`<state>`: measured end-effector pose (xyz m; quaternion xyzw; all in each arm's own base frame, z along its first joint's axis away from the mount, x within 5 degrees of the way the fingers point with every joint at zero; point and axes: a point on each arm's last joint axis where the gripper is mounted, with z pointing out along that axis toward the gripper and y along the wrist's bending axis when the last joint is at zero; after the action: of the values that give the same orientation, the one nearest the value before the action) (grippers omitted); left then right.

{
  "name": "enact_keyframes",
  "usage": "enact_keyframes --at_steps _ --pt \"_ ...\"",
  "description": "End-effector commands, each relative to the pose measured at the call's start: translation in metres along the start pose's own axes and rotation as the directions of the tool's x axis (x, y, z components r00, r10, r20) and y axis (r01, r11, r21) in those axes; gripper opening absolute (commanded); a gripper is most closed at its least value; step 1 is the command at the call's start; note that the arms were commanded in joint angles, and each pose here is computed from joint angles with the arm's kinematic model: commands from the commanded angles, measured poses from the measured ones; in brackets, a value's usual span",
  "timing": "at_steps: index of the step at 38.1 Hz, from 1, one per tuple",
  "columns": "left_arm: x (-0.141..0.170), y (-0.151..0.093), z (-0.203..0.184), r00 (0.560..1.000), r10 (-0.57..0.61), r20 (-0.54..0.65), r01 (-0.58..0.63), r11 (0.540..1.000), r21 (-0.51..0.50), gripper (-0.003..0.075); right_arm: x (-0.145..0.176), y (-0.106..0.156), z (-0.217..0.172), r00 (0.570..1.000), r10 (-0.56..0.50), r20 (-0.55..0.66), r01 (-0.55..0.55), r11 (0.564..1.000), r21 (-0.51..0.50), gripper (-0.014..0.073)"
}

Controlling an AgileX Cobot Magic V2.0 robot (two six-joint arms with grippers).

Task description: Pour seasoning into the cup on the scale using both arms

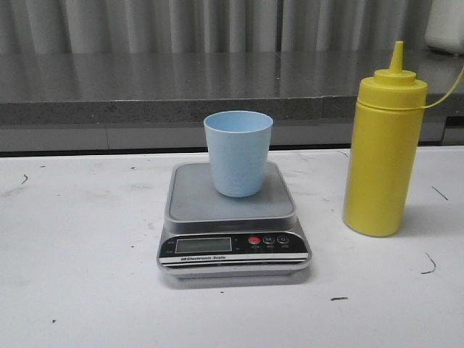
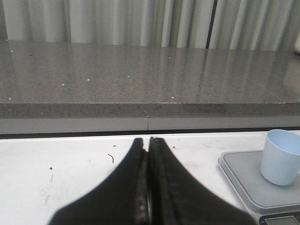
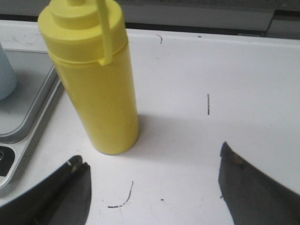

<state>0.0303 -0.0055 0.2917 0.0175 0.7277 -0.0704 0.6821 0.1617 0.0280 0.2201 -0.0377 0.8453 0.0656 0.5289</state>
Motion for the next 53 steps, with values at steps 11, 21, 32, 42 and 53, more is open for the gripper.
enact_keyframes --at_steps 11,21,32,42,53 --pt "-0.015 -0.001 -0.002 0.995 -0.019 0.100 0.018 1.000 0.011 -0.0020 0.003 0.022 0.044 0.995 -0.050 0.092 0.058 0.994 -0.088 0.0582" --pt "-0.015 -0.001 -0.002 0.995 -0.019 0.100 0.018 1.000 0.011 -0.0020 0.015 0.023 0.065 0.981 0.014 0.192 0.005 0.995 -0.095 0.0582" --pt "-0.015 -0.001 -0.002 0.995 -0.019 0.100 0.018 1.000 0.011 -0.0020 0.024 0.024 0.088 0.935 0.123 0.331 -0.083 0.988 -0.134 0.0582" --pt "-0.015 -0.001 -0.002 0.995 -0.019 0.100 0.018 1.000 0.011 -0.0020 0.034 0.025 0.100 0.935 0.119 0.334 -0.075 0.987 -0.141 0.0582" --pt "-0.015 -0.001 -0.002 0.995 -0.019 0.100 0.018 1.000 0.011 -0.0020 0.029 0.028 0.108 0.929 0.119 0.351 -0.067 0.985 -0.156 0.0582"
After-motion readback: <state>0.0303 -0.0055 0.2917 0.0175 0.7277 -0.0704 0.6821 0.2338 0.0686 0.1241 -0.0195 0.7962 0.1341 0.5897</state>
